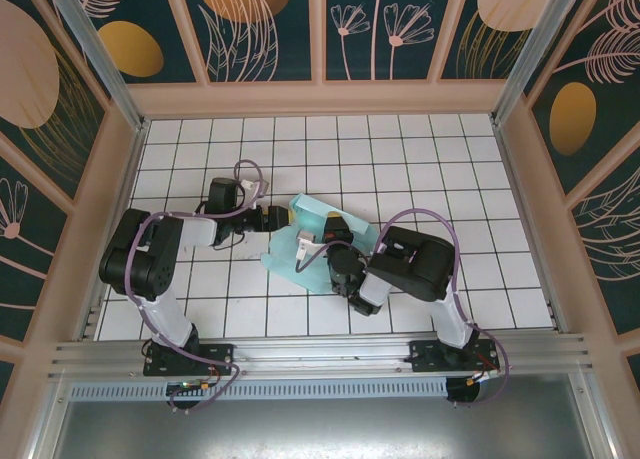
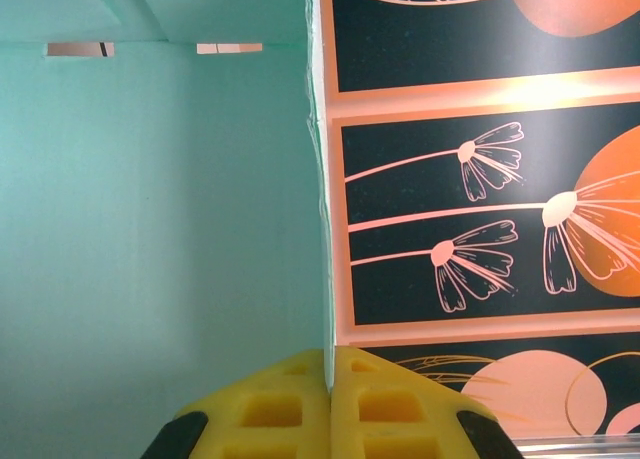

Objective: Fold the paper box

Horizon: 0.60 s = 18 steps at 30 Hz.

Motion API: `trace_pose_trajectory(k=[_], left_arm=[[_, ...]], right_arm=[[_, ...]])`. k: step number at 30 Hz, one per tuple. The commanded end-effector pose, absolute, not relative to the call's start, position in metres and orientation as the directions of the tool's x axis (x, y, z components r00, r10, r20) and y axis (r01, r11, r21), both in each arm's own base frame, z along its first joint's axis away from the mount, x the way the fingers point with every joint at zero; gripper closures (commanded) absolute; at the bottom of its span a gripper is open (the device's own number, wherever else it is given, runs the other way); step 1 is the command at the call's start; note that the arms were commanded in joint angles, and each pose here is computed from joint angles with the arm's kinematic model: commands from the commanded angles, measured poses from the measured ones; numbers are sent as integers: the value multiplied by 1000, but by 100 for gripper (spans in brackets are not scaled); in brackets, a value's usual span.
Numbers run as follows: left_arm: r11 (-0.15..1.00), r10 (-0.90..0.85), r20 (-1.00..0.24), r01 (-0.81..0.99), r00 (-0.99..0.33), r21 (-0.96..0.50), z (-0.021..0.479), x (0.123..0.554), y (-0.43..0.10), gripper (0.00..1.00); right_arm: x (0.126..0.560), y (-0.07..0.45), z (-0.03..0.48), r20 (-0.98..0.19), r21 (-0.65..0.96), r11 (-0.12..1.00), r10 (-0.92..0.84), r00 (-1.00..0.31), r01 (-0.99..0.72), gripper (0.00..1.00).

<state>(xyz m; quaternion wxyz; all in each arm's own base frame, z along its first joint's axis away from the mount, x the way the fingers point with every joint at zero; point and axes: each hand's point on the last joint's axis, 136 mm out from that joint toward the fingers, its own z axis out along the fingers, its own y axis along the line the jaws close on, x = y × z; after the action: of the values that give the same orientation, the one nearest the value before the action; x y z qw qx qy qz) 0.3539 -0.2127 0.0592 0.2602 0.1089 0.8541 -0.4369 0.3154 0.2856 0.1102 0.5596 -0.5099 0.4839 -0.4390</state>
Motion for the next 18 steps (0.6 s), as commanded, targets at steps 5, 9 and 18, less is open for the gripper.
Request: trace_pose_trajectory(k=[5, 9, 18], left_arm=[[567, 8, -667, 553, -745, -611, 78, 350, -219, 25], [593, 20, -772, 629, -635, -502, 95, 355, -223, 30], [603, 92, -807, 677, -583, -421, 88, 353, -242, 48]], right_arm=[[318, 282, 116, -155, -988, 156, -980, 129, 1, 100], [318, 284, 116, -164, -986, 164, -977, 136, -10, 100], [313, 290, 117, -232, -971, 219, -960, 157, -92, 100]])
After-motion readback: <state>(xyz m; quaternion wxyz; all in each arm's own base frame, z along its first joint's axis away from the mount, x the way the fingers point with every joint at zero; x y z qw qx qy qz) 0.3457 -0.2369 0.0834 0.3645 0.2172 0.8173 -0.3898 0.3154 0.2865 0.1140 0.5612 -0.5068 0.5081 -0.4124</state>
